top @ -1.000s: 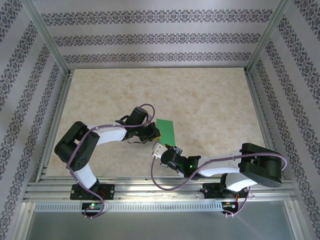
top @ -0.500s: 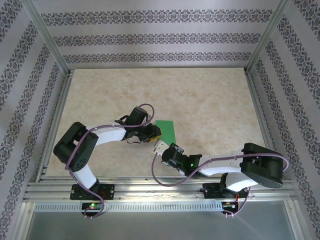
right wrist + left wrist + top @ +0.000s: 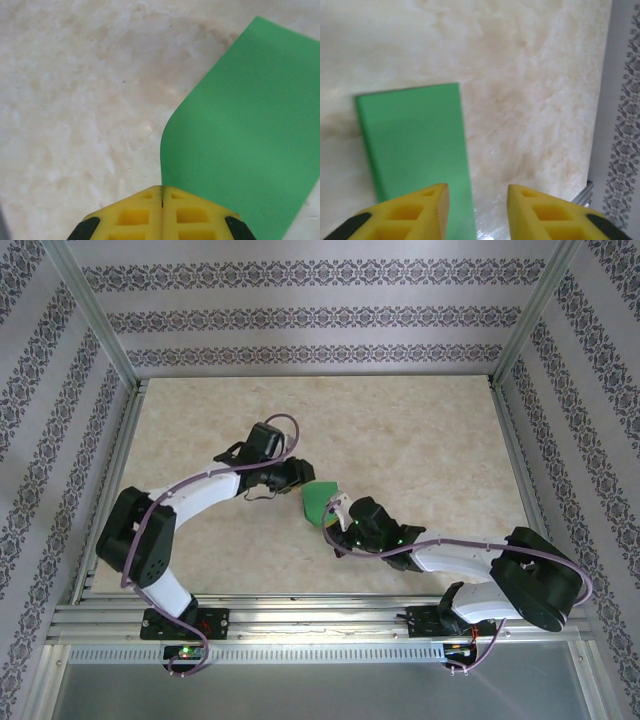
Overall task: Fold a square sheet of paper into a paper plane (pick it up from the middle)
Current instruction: Fold the triangle a second time at the center of the table.
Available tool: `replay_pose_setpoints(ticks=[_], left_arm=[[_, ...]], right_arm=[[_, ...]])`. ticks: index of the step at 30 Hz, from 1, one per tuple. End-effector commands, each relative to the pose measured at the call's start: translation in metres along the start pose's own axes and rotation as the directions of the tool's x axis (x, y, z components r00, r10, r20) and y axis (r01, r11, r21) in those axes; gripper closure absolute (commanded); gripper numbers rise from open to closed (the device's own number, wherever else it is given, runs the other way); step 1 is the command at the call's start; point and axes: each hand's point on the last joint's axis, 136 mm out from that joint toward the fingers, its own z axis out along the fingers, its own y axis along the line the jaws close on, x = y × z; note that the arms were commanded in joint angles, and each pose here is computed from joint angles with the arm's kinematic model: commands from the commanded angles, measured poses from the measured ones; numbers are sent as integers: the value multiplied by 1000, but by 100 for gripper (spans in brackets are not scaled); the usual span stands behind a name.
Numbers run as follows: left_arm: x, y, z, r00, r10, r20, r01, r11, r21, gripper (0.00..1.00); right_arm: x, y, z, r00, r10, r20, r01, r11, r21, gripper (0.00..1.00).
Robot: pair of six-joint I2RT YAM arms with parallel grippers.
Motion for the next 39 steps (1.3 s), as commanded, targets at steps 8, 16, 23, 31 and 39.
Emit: replay_pose_setpoints(ticks=[8,16,23,31,39], left_arm=[[2,11,57,979,19,-201,-11,999,43,77],[23,48,81,959,-18,-283,11,1000,-27,79],[38,69,86,949,-40,-313,20,998,-67,80],[41,76,86,946,-41,-320,13,996,-87,81],[42,76,86,946,-39,-323,10,996,-93,81]], right_arm=[[-13,18,13,963,252,-98,-268,931,-246,100],[-12,9,16,946,301,-118,-322,910,-260,100],[-9,0,19,931,341,-134,-364,898,-246,100],[-7,-26,24,903,408,-134,-427,887,-176,100],[-2,-39,29,900,411,-146,-430,893,-136,100]])
